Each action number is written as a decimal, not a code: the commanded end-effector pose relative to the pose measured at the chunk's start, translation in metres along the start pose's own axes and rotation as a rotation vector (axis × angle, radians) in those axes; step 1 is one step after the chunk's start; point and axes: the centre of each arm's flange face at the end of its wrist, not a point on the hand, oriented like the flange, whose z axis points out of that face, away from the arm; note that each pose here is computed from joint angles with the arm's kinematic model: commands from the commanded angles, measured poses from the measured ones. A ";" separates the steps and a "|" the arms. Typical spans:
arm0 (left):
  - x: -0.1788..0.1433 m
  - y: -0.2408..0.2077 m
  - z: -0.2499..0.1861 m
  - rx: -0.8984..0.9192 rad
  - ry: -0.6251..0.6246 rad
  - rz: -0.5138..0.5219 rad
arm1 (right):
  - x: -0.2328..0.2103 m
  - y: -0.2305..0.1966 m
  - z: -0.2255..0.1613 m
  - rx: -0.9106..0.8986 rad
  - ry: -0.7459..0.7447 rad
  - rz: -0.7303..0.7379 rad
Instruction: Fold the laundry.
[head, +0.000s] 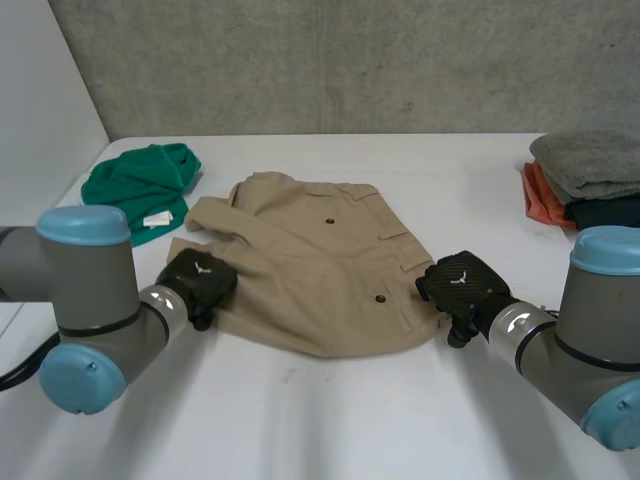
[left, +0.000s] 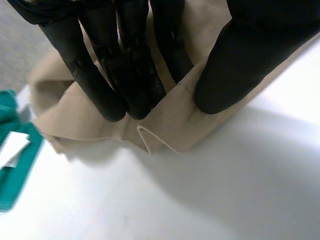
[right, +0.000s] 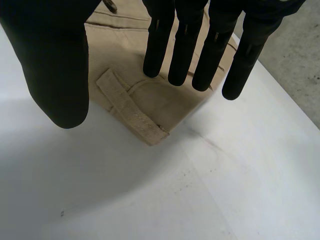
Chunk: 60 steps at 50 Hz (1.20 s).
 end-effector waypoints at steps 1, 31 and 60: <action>-0.015 -0.036 -0.023 0.108 -0.062 -0.036 | -0.001 0.002 0.007 0.018 0.006 0.009; -0.168 -0.257 -0.290 0.943 -0.514 -0.314 | 0.166 -0.247 -0.120 0.826 0.319 0.257; -0.151 -0.127 0.107 0.603 -0.503 -0.208 | 0.105 -0.100 0.113 0.536 0.546 0.320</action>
